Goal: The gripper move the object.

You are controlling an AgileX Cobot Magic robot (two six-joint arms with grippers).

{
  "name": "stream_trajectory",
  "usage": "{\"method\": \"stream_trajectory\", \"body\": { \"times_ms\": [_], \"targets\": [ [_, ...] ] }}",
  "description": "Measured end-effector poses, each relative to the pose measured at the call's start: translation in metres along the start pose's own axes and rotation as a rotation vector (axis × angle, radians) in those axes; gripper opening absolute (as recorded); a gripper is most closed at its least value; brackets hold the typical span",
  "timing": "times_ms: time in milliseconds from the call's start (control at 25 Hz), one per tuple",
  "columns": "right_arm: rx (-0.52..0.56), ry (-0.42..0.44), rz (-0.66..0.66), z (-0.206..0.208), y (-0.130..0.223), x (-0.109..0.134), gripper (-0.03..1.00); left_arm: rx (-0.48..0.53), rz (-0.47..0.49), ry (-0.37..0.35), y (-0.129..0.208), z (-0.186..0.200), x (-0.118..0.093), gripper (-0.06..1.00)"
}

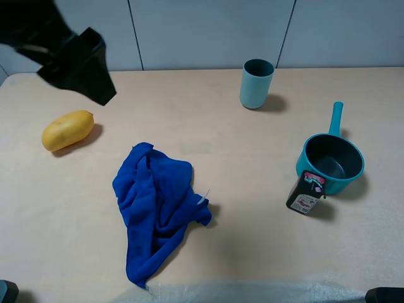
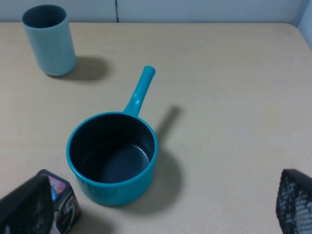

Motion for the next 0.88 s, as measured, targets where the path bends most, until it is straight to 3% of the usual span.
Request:
{"method": "stream_trajectory", "body": {
  "times_ms": [160,480,880],
  "targets": [
    [0.000,0.000,0.000,0.000,0.000,0.000,0.69,-0.006,0.004,0.001,0.029,0.015,0.005,0.97],
    [0.000,0.000,0.000,0.000,0.000,0.000,0.69,-0.141,0.031,0.001,0.061,0.049,0.014,0.97],
    [0.000,0.000,0.000,0.000,0.000,0.000,0.69,-0.244,0.322,-0.051,0.129,0.058,0.043,0.97]
  ]
}}
Point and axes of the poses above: a point on each arm's last joint axis where the gripper is mounted, z pointing back along that axis away from the gripper, x along the wrist's bending axis when the last joint is at zero, y = z × x, the point moved 3 cm from there along -z, pointing out along that axis toward the gripper, and after that the axes turned 4 degrees about z, right-handed, at the moved point
